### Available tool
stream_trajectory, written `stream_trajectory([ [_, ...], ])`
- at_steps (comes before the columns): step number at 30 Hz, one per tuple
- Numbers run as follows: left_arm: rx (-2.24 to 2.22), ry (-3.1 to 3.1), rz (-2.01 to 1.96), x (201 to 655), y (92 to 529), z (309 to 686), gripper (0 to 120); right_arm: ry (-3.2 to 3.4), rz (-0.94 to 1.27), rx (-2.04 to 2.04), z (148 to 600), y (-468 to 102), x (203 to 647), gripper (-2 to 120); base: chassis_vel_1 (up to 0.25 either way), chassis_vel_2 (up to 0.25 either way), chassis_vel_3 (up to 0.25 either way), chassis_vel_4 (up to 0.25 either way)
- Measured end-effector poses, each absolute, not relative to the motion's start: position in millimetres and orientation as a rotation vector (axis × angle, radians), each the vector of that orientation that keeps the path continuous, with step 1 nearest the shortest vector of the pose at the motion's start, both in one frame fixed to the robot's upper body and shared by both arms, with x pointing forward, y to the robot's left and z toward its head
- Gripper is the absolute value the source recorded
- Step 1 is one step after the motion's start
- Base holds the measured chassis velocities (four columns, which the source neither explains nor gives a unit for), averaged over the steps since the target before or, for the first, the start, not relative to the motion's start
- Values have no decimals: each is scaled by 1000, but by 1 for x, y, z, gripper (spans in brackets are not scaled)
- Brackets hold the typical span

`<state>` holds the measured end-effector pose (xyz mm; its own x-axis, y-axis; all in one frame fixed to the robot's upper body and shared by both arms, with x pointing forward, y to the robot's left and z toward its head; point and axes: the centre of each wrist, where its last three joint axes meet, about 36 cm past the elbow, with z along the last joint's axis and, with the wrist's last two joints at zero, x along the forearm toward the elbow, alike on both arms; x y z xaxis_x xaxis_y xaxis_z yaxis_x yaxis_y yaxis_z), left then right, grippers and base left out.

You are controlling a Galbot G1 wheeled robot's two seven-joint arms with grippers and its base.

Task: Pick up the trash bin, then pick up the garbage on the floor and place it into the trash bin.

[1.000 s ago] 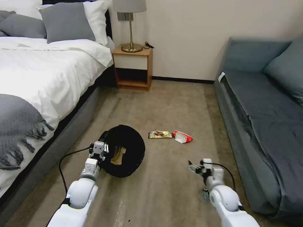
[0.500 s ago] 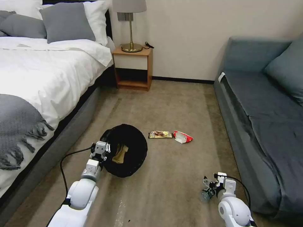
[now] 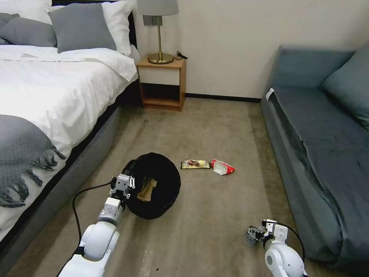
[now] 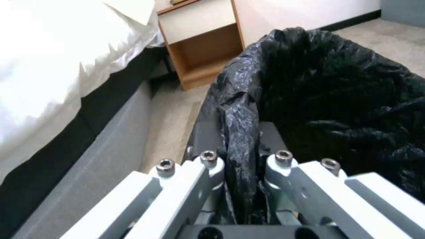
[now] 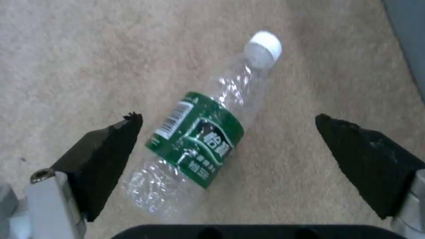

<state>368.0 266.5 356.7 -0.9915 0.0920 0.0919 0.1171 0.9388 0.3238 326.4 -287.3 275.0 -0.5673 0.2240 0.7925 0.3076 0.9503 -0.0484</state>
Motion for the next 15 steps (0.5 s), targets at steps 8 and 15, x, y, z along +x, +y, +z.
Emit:
stream_trajectory([
  [8,-156,-3018,-514,362,269,357,6,-2185,-145,-353,257,-290,327,99,0,0,0,0],
  [15,-151,-3016,-513,356,268,356,6,-2187,-154,-332,252,-290,330,99,0,0,0,0],
])
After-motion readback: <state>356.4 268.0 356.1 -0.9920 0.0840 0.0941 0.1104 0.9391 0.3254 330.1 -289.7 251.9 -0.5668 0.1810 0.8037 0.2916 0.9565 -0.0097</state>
